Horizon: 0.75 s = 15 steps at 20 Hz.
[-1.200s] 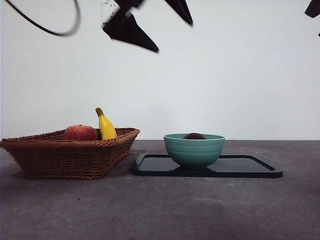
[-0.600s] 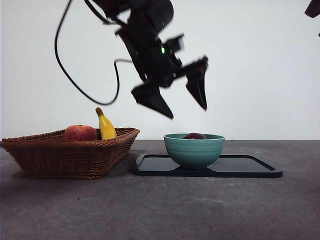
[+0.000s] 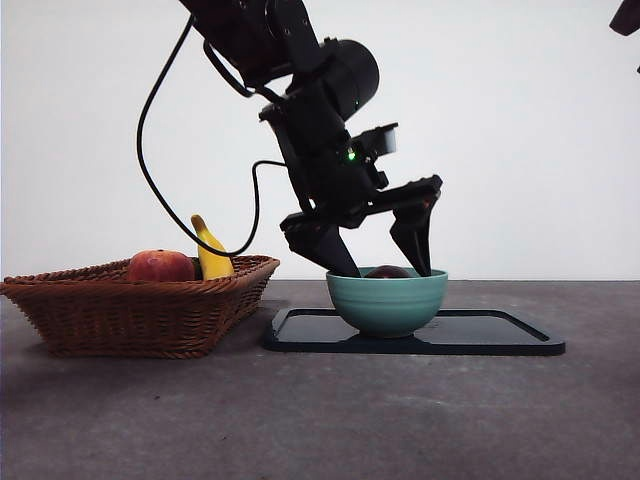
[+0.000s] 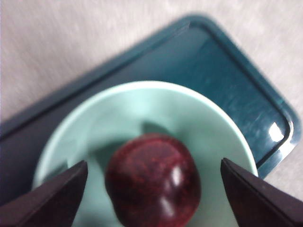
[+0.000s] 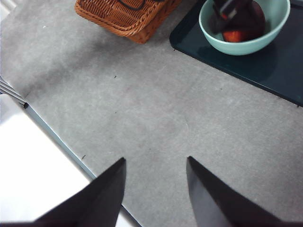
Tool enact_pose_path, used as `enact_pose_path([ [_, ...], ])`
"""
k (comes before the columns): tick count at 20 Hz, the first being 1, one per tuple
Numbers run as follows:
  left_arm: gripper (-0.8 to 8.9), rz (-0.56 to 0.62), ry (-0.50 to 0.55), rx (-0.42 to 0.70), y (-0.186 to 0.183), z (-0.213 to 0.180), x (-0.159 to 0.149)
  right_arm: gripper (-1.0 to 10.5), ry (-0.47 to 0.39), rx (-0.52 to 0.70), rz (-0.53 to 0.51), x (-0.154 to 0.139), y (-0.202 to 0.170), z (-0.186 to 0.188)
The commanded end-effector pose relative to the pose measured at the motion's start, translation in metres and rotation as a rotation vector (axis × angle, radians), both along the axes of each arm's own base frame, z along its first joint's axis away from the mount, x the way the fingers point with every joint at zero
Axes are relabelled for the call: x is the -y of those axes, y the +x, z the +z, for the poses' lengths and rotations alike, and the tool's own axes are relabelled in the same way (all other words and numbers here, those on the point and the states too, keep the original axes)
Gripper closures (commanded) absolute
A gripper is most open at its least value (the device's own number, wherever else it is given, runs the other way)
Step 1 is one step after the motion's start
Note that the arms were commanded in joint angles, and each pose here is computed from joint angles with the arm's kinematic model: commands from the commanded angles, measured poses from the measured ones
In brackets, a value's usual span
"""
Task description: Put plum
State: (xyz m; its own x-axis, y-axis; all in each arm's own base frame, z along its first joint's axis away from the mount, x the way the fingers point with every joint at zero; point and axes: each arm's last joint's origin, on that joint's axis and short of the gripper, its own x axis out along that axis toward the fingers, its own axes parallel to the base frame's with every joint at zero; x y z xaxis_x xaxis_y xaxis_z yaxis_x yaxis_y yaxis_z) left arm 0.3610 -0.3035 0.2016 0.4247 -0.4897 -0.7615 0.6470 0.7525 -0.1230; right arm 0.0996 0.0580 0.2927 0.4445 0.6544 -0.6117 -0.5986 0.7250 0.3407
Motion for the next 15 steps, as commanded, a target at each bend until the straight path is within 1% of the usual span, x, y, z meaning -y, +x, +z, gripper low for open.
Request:
enact_pose_path([
  [1, 3.78, -0.026, 0.009, 0.005, 0.0005, -0.0077, 0.0110, 7.4, 0.008, 0.000, 0.004, -0.0010, 0.0005, 0.0015],
  [4, 3.88, -0.031, 0.009, 0.007, -0.0008, -0.0083, 0.0130, 7.4, 0.009, 0.001, 0.004, -0.0010, 0.0005, 0.0016],
  [7, 4.85, -0.030, 0.016, -0.001, -0.0014, -0.0089, 0.0125, 7.4, 0.008, 0.000, 0.004, -0.0010, 0.0005, 0.0015],
  [13, 4.85, -0.014, 0.069, 0.001, -0.0030, -0.0110, 0.0106, 7.4, 0.008, 0.002, 0.004, -0.0010, 0.0006, 0.0015],
  [15, 5.43, -0.013, 0.065, 0.005, -0.0026, -0.0104, 0.0109, 7.4, 0.008, 0.001, 0.004, -0.0010, 0.0005, 0.0015],
])
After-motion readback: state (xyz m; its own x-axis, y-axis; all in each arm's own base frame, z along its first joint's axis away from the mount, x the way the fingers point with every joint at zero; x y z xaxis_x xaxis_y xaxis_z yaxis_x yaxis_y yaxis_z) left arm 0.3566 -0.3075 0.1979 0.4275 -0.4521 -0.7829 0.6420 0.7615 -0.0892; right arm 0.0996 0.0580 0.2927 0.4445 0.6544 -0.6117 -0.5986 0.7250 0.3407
